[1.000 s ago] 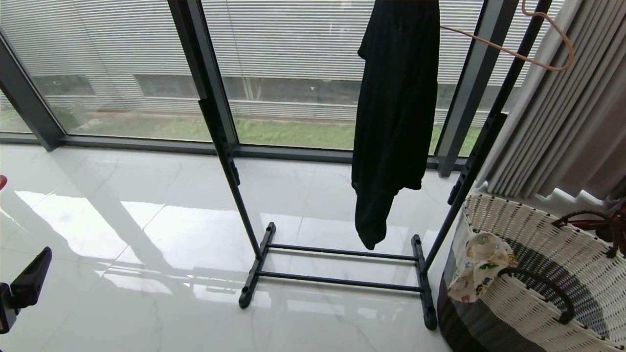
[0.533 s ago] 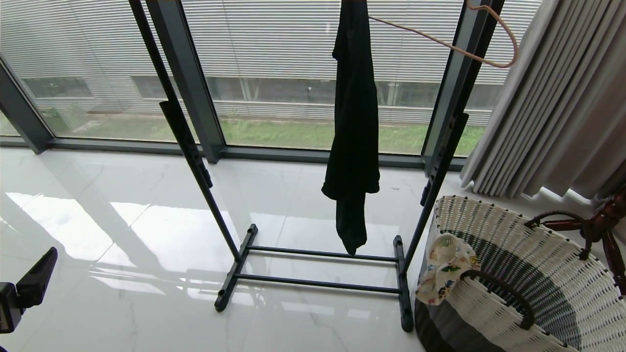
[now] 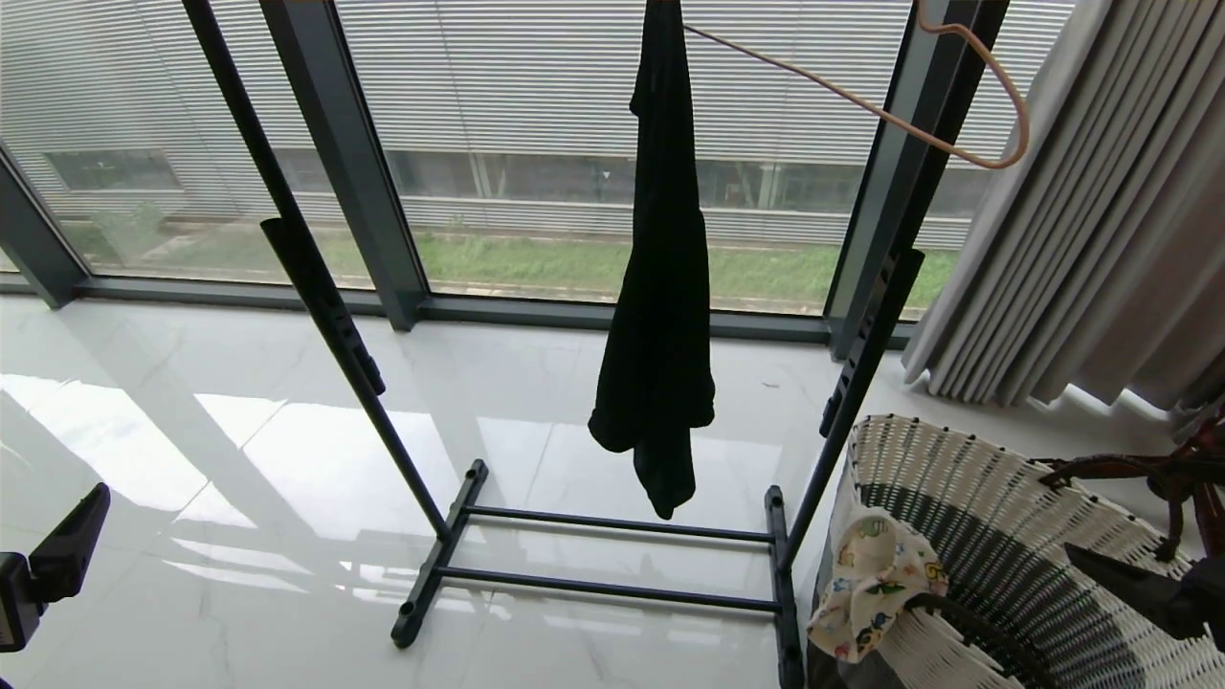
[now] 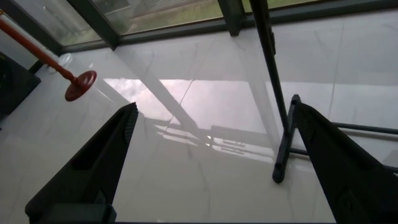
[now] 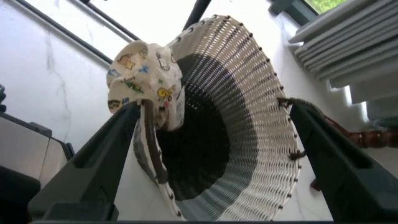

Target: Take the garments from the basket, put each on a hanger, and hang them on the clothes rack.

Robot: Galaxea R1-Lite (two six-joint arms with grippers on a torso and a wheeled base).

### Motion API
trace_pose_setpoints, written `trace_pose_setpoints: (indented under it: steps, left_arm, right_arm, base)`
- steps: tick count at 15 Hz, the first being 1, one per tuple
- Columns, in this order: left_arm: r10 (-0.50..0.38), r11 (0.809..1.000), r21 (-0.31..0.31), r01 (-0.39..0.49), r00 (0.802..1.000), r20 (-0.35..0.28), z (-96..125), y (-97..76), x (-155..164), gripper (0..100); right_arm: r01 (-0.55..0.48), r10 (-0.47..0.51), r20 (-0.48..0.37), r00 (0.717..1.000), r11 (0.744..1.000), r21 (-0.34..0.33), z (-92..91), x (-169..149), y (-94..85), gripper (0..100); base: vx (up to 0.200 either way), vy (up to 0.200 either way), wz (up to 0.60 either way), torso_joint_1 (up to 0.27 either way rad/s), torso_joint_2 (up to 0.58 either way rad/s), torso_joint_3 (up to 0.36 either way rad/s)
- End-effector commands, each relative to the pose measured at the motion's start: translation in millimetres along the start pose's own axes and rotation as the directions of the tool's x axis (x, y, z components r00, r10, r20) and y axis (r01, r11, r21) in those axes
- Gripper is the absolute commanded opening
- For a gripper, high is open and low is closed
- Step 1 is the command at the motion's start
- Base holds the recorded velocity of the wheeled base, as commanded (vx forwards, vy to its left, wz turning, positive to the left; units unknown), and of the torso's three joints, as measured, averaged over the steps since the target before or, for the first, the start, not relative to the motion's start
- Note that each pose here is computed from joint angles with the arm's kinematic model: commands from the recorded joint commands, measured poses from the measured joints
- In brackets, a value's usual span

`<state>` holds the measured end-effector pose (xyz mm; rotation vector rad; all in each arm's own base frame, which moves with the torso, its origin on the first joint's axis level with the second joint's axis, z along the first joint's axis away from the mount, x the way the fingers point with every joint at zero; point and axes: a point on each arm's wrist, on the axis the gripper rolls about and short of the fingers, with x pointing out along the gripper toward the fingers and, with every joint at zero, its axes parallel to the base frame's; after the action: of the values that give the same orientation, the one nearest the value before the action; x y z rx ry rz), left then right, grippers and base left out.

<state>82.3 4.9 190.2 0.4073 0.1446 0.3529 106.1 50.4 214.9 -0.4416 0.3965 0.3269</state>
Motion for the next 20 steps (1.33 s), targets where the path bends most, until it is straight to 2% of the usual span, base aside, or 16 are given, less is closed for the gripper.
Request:
trace_pose_setpoints:
  steps: [1,5,8,10,13,15,20]
  left_arm:
    - [-0.002,1.000,0.002,0.002,1.000,0.000,0,-0.3,0,100]
    - [-0.014,1.000,0.003,0.014,1.000,0.008,1,-0.7,0,100]
    - [-0.045,0.999,0.000,0.046,0.998,0.040,7,-0.2,0,100]
    - [-0.047,0.999,-0.003,0.048,0.997,0.062,14,2.0,1,100]
    - [-0.043,0.999,0.000,0.044,0.996,0.071,15,3.2,-1,100]
    - [-0.045,0.999,0.001,0.046,0.996,0.071,15,3.0,0,100]
    - [-0.061,0.998,0.006,0.061,0.996,0.069,14,1.0,0,100]
  right_arm:
    - [-0.067,0.061,-0.108,0.992,0.997,-0.047,4.2,37,8.1,100]
    - [-0.166,0.134,-0.237,0.962,0.978,-0.123,8.0,83,24.6,100]
    - [-0.227,0.174,-0.301,0.938,0.962,-0.151,11.0,110,40.7,100]
    - [-0.244,0.175,-0.358,0.917,0.957,-0.157,6.6,134,49.3,100]
    - [-0.232,0.162,-0.373,0.914,0.961,-0.151,0.3,160,53.9,100]
    - [-0.183,0.106,-0.384,0.917,0.969,-0.168,-2.6,171,54.1,100]
    - [-0.128,0.046,-0.420,0.906,0.977,-0.169,-10.9,181,42.4,100]
  base:
    - [0.000,0.000,0.00,0.000,0.00,0.000]
    - [0.000,0.000,0.00,0.000,0.00,0.000]
    - [0.000,0.000,0.00,0.000,0.00,0.000]
    - [0.000,0.000,0.00,0.000,0.00,0.000]
    - [0.000,0.000,0.00,0.000,0.00,0.000]
    - [0.000,0.000,0.00,0.000,0.00,0.000]
    - [0.000,0.000,0.00,0.000,0.00,0.000]
